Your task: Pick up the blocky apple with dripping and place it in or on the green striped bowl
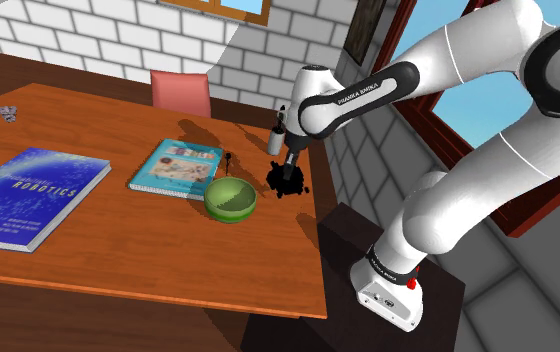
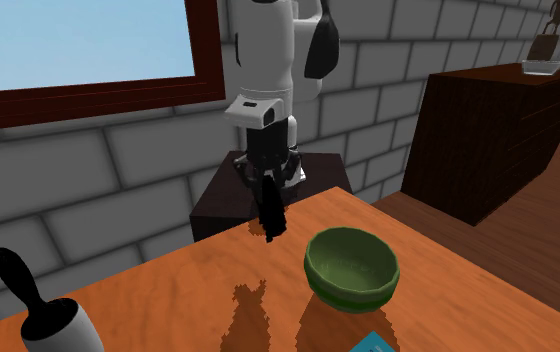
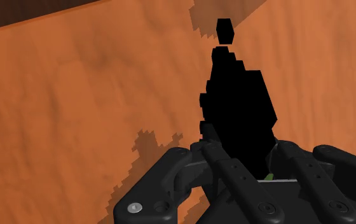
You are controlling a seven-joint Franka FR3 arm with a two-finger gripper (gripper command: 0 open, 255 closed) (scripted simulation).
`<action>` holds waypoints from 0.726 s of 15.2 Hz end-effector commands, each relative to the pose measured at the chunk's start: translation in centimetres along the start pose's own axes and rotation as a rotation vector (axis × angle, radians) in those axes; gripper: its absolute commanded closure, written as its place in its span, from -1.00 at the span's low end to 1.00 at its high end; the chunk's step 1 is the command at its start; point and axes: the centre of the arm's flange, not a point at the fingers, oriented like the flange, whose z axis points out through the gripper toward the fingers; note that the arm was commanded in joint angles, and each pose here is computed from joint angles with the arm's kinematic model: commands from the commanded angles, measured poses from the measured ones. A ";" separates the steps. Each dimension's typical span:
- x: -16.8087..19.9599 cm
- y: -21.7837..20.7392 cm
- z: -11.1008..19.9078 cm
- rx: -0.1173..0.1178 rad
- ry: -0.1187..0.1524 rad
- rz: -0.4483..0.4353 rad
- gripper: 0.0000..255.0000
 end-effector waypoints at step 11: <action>-0.1 0.0 -6.3 0.000 0.000 0.000 1.00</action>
